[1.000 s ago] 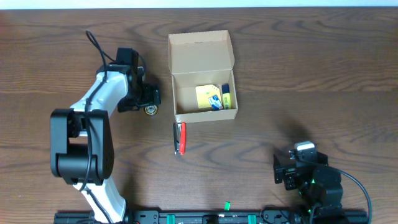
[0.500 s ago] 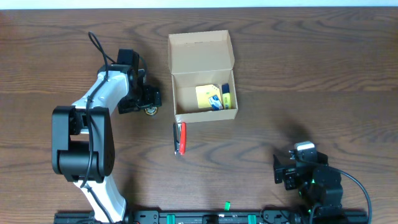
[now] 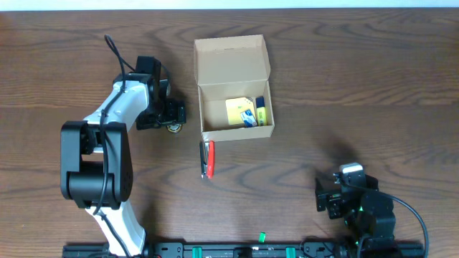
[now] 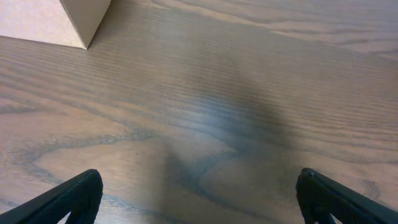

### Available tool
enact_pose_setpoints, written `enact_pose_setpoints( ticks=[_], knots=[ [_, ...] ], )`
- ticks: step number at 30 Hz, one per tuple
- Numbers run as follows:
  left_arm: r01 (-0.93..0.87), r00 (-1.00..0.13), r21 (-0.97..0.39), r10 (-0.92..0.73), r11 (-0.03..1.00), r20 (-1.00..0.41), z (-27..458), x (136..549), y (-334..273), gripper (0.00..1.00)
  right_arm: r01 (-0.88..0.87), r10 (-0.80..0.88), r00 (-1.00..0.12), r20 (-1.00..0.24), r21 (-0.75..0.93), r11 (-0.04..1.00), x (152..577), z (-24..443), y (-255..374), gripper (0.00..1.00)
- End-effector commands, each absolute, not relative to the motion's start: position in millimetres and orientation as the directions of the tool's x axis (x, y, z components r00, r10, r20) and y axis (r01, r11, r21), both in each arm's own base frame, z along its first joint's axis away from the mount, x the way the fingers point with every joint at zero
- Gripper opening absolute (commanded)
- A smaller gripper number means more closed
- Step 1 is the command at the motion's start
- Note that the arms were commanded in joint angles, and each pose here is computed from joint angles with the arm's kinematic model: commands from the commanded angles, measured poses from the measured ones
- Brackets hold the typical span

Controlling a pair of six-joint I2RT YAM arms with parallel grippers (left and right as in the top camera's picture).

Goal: Pack container
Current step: 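Close the left gripper on the correction tape dispenser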

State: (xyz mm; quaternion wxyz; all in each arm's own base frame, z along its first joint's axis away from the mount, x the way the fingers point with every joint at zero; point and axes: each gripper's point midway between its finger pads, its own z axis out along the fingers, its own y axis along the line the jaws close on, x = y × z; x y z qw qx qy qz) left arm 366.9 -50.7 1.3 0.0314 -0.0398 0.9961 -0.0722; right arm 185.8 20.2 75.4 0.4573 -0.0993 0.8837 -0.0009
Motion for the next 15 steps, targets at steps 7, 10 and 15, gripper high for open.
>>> enact_pose_setpoints(
  ticks=[7,10,15],
  knots=[
    [-0.025,-1.0,-0.092,-0.026,0.995,-0.012,-19.3,360.9,-54.1,1.0,-0.179,-0.185,-0.568,-0.802,-0.099,0.979,185.0,70.8,19.7,0.99],
    [-0.027,-1.0,-0.086,-0.028,0.996,-0.012,-19.4,361.0,-52.7,0.88,-0.179,-0.185,-0.568,-0.802,-0.099,0.979,185.0,70.8,19.7,0.99],
    [-0.028,-1.0,-0.076,-0.028,0.997,-0.006,-19.6,359.3,-50.9,0.78,-0.179,-0.185,-0.568,-0.802,-0.099,0.979,185.0,70.8,19.7,0.99]
  ],
)
